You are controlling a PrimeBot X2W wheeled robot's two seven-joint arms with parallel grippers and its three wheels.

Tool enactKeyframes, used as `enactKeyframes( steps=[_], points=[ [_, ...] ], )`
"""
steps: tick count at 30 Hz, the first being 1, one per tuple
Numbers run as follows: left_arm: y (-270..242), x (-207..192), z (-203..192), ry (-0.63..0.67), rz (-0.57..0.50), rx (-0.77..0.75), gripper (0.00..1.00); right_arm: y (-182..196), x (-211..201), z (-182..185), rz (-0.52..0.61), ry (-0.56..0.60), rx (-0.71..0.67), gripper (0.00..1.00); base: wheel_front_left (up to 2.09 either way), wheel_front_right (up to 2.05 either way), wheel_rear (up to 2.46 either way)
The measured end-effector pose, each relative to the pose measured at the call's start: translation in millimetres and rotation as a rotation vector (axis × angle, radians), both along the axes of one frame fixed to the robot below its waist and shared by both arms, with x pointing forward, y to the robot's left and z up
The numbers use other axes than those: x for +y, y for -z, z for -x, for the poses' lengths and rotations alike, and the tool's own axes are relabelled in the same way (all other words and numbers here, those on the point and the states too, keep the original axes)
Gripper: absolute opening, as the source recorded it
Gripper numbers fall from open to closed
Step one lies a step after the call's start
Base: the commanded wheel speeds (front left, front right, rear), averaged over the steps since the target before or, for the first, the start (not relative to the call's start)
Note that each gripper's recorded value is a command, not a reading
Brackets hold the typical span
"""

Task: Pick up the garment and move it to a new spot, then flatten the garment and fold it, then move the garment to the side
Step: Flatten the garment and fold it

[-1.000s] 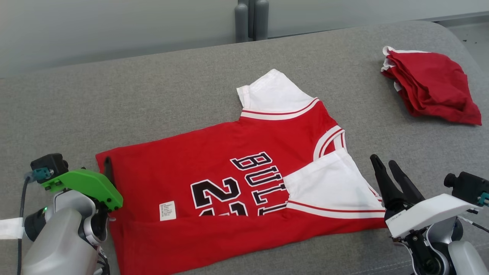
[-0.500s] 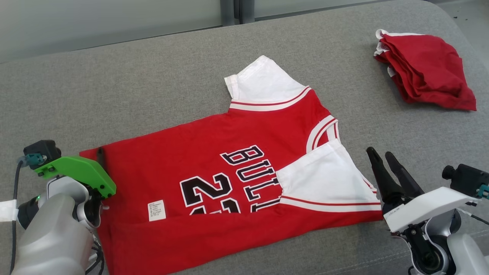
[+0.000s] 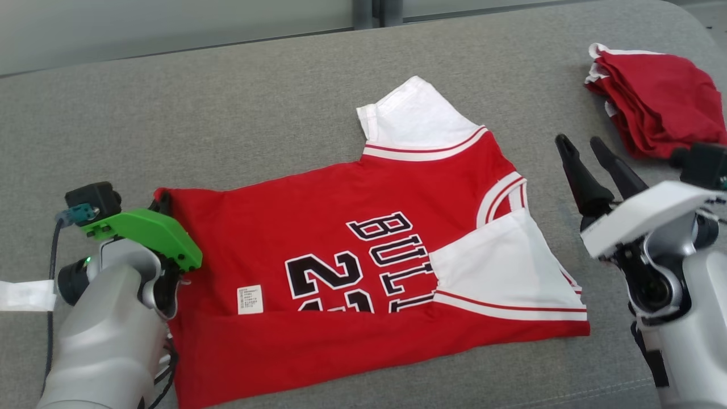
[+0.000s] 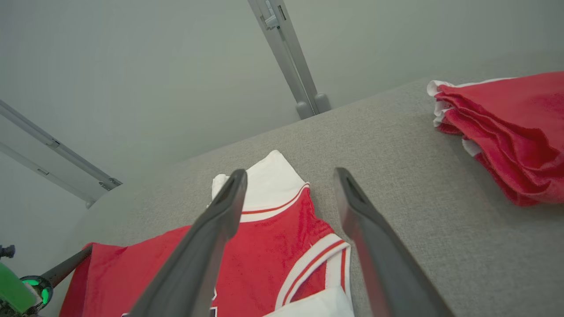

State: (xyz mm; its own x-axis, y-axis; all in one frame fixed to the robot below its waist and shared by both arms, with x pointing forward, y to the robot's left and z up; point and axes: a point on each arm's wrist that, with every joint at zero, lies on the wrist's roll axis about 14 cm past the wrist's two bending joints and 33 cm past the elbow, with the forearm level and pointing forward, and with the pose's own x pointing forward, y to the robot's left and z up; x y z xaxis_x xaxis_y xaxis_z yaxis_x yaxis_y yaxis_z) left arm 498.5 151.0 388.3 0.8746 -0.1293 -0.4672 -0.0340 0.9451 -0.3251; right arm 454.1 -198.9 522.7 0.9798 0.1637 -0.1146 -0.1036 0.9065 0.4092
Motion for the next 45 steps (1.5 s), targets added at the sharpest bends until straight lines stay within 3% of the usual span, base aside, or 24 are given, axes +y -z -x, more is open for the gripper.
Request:
enactKeyframes(
  steps=[13,20,30,40,41,42,43,45],
  points=[
    [-25.4,-16.1,2.5,0.041,0.024,-0.130,0.00,5.0,51.1,-102.1,0.178,-0.178,0.161,1.00,0.00,0.00,0.00],
    [-29.2,-6.3,-4.2,0.020,0.016,-0.173,0.00,43.4,67.5,-143.1,0.248,-0.210,0.289,1.00,0.00,0.00,0.00],
    [-9.8,1.4,-6.2,0.016,0.013,-0.159,0.00,113.1,94.0,-170.8,0.346,-0.275,0.413,1.00,0.00,0.00,0.00],
    [0.6,9.9,-6.4,-0.013,0.001,-0.141,0.00,145.3,114.4,-183.6,0.398,-0.335,0.497,1.00,0.00,0.00,0.00],
    [1.5,9.9,-6.3,-0.013,0.002,-0.138,0.00,145.8,114.4,-184.0,0.404,-0.337,0.501,0.80,0.00,0.00,0.00],
    [1.5,9.7,-6.2,-0.013,0.000,-0.138,0.00,146.0,113.9,-183.7,0.412,-0.338,0.502,0.49,0.00,0.00,0.00],
    [1.3,9.6,-6.2,-0.014,-0.002,-0.137,0.00,146.5,113.2,-182.6,0.420,-0.339,0.506,0.39,0.00,0.00,0.00],
    [1.7,8.7,-6.3,-0.013,-0.002,-0.135,0.00,146.5,112.9,-180.1,0.426,-0.341,0.512,0.00,0.00,0.00,0.00]
  ],
)
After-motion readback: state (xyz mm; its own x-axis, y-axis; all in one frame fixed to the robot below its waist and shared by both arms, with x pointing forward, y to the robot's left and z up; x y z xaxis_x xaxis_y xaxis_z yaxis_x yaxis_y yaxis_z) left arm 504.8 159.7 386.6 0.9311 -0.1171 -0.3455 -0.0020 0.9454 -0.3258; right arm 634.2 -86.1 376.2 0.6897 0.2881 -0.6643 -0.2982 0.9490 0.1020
